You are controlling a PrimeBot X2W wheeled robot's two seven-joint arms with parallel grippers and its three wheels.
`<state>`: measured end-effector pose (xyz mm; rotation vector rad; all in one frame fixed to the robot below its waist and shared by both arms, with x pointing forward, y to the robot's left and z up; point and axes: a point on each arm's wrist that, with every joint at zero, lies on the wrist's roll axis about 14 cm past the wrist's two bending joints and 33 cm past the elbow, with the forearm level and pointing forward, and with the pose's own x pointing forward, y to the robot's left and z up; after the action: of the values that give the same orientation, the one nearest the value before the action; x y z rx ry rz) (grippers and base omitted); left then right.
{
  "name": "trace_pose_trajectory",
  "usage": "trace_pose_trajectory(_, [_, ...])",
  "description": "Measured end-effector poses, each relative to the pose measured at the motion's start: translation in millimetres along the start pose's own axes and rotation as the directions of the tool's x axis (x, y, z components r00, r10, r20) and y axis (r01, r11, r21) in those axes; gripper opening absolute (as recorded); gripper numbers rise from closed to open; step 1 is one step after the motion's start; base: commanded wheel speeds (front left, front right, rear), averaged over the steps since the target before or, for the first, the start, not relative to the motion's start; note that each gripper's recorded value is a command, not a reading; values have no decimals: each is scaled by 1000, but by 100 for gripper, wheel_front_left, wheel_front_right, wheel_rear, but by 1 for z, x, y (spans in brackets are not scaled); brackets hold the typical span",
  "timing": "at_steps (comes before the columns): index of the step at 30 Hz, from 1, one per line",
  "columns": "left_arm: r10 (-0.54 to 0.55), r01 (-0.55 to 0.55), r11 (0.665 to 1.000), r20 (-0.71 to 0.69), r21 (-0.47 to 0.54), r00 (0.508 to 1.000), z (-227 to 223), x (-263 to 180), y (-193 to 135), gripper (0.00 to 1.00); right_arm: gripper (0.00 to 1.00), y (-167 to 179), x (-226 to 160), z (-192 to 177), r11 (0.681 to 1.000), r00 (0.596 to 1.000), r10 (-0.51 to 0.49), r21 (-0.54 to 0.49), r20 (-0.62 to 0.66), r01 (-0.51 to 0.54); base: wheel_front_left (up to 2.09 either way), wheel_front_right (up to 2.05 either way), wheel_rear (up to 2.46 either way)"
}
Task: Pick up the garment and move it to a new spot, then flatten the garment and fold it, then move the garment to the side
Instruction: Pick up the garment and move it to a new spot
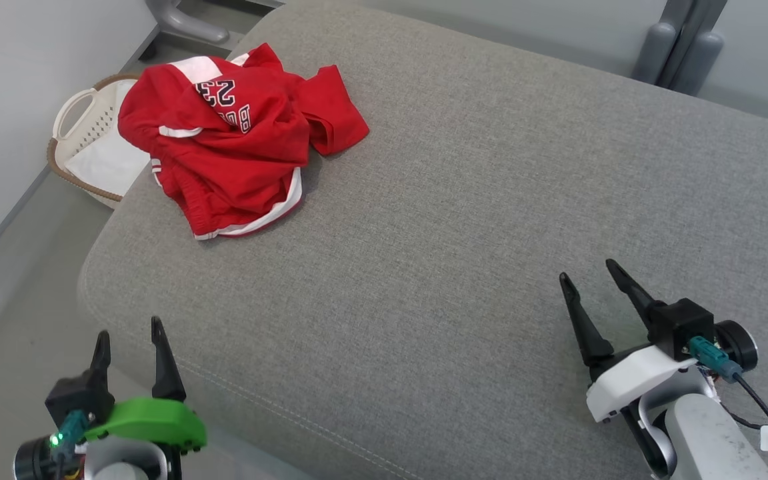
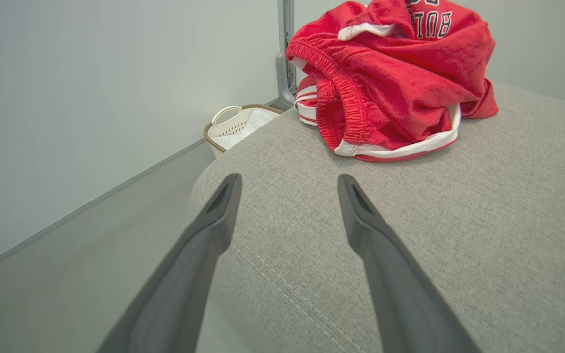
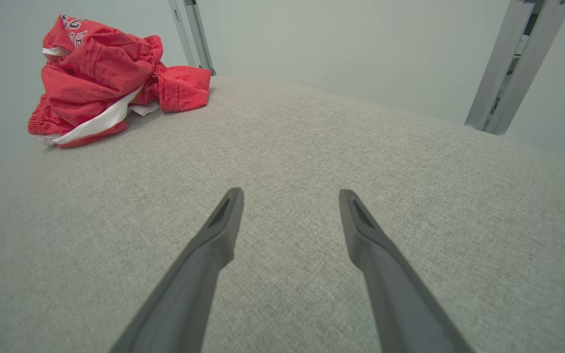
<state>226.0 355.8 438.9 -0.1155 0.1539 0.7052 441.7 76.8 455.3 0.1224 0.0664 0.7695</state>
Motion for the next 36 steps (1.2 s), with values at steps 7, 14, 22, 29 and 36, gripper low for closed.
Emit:
trace_pose_trajectory(7, [-52,54,998,100,-11,994,46,54,-17,100,100,-19,3,-8,1000,1000,-18,-21,0,18,0,0,0])
trace_pose_trajectory(14, [-126,118,991,167,61,978,87,116,-48,100,100,-48,12,-13,999,999,-45,-30,19,46,0,0,0])
trace_pose_trajectory(22, [-230,213,968,124,134,965,83,165,-98,100,100,-77,5,-31,994,994,-107,-8,-2,107,0,0,0])
trace_pose_trajectory(29, [-237,227,954,28,194,971,57,196,-111,100,100,-94,1,-35,990,990,-143,-2,4,143,0,0,0])
trace_pose_trajectory(36, [-140,188,963,-238,192,961,-14,201,-105,46,100,-109,-12,-38,982,982,-188,-5,-5,188,0,0,0])
